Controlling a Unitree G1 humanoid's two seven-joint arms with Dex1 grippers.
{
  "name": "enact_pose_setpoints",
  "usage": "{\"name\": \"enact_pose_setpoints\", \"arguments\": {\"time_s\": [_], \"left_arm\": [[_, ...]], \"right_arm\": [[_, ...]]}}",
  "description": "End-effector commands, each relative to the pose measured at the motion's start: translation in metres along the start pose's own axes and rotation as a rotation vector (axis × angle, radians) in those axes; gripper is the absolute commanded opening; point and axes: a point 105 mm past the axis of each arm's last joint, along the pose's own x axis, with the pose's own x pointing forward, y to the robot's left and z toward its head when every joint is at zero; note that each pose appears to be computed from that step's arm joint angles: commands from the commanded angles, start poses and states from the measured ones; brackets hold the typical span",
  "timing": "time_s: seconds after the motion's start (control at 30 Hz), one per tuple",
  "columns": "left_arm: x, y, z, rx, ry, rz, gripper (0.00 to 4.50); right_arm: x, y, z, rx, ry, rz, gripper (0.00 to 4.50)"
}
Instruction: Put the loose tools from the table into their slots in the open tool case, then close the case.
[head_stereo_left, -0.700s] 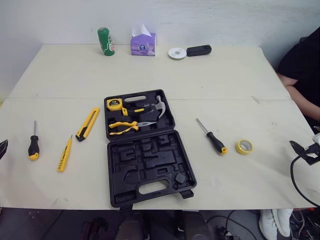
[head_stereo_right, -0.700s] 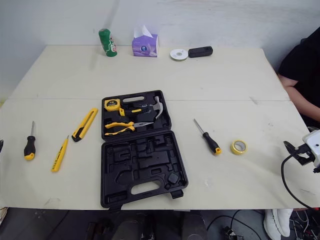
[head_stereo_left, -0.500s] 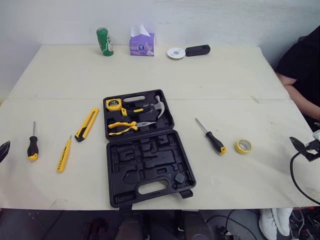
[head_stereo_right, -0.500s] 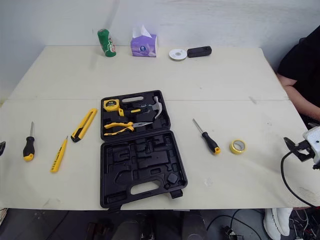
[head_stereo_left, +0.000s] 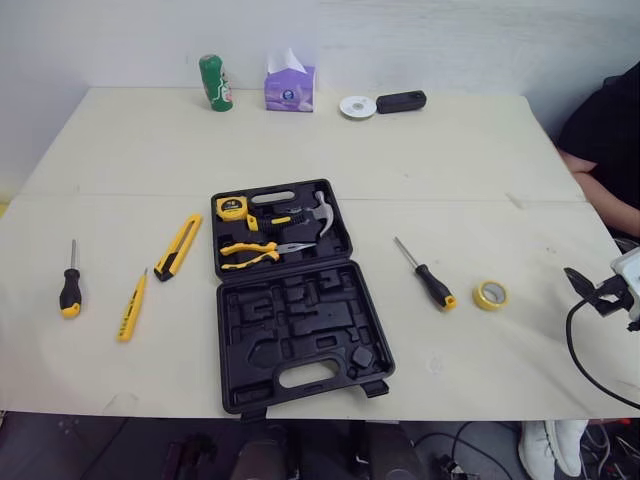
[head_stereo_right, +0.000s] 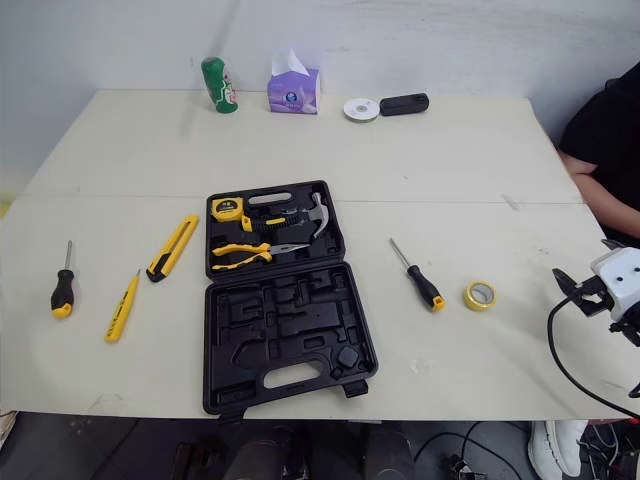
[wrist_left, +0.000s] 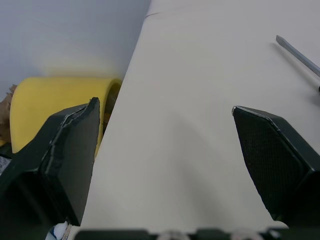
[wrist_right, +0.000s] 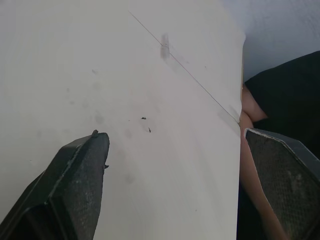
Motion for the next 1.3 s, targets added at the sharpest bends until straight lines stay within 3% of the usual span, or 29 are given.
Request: {"name": "enact_pose_setpoints", "arguments": {"time_s": [0.03, 0.37, 0.63, 1.0, 1.3], "left_arm": [[-0.002, 0.009, 0.015, 0.022, -0.046, 0.024, 4.47], [0.008, -0.021, 0.031, 0.013, -0.139, -0.142, 4.47], [0.015, -0.079, 0.06, 0.06, -0.202, -0.428, 4.47], [-0.007, -0.167, 0.085, 0.17, -0.186, -0.796, 4.47], [-0.021, -0.212, 0.084, 0.277, -0.144, -0.97, 4.47]], "right_arm": [[-0.002, -0.009, 0.009, -0.01, -0.036, -0.033, 4.5], [0.004, -0.004, 0.02, -0.015, -0.058, 0.011, 4.5], [0.02, 0.013, 0.072, -0.014, -0.202, 0.137, 4.5], [0.036, 0.082, 0.145, 0.05, -0.32, 0.524, 4.5], [0.05, 0.124, 0.179, 0.034, -0.336, 0.706, 4.5]]}}
